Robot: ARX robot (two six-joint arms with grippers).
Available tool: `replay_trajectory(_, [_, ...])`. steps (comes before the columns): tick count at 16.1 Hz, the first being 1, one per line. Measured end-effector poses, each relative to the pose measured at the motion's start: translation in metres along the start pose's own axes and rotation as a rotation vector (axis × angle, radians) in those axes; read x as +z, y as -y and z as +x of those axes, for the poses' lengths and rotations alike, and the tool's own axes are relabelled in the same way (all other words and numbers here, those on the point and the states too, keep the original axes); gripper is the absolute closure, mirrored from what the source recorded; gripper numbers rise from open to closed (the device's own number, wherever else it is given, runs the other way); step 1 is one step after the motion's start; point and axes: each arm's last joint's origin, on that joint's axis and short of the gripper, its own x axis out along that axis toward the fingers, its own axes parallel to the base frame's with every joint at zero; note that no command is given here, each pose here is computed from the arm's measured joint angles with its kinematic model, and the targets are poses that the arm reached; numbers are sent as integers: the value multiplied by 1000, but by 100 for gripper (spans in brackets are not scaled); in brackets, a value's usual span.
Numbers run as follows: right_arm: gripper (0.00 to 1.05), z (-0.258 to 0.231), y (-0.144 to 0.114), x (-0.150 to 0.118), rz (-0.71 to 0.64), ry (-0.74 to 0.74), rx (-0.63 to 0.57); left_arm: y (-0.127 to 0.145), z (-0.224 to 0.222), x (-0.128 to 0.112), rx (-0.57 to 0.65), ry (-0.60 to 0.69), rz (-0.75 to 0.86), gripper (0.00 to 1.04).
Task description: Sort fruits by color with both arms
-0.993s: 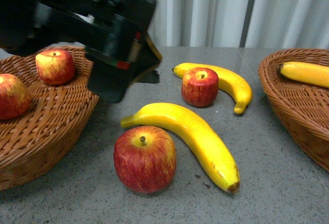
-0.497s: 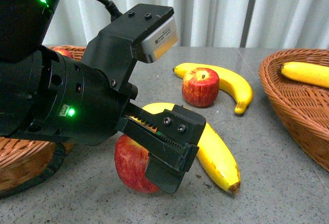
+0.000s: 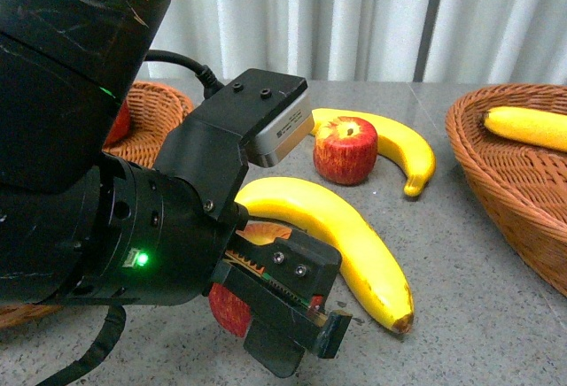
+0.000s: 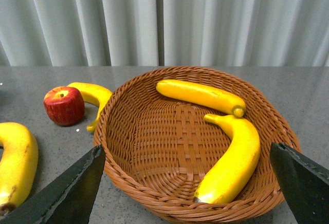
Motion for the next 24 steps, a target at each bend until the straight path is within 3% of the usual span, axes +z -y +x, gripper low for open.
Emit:
replay_trajectory(2, [7, 0, 0, 0, 0, 0, 0, -7, -13, 8, 47, 27, 0, 36])
replay_trajectory(5, [7, 0, 0, 0, 0, 0, 0, -48, -81, 58, 310, 307, -86, 36])
replay_trajectory(6, [7, 0, 0, 0, 0, 0, 0, -63, -105, 61, 406, 367, -158, 36])
replay_trajectory(8, [7, 0, 0, 0, 0, 0, 0, -88, -117, 38, 532, 353, -336, 36])
replay_trajectory(10, [7, 0, 0, 0, 0, 0, 0, -94, -93, 1, 529, 237, -462, 36])
replay_trajectory(12, [7, 0, 0, 0, 0, 0, 0, -99, -85, -13, 514, 237, -546, 36])
replay_trajectory(13, [7, 0, 0, 0, 0, 0, 0, -101, -83, -15, 512, 227, -564, 30])
replay_trajectory(15, [7, 0, 0, 0, 0, 0, 0, -92, -83, -10, 489, 226, -543, 6])
replay_trajectory(17, [7, 0, 0, 0, 0, 0, 0, -78, -92, 13, 456, 288, -474, 7])
replay_trajectory(18, [7, 0, 0, 0, 0, 0, 0, -66, -97, 46, 414, 359, -379, 7])
replay_trajectory(20, [7, 0, 0, 0, 0, 0, 0, -53, -91, 85, 329, 391, -247, 7])
replay_trajectory(21, [7, 0, 0, 0, 0, 0, 0, -47, -71, 104, 252, 380, -155, 7])
replay_trajectory(24, [7, 0, 0, 0, 0, 0, 0, -55, -4, 120, 187, 247, -35, 7])
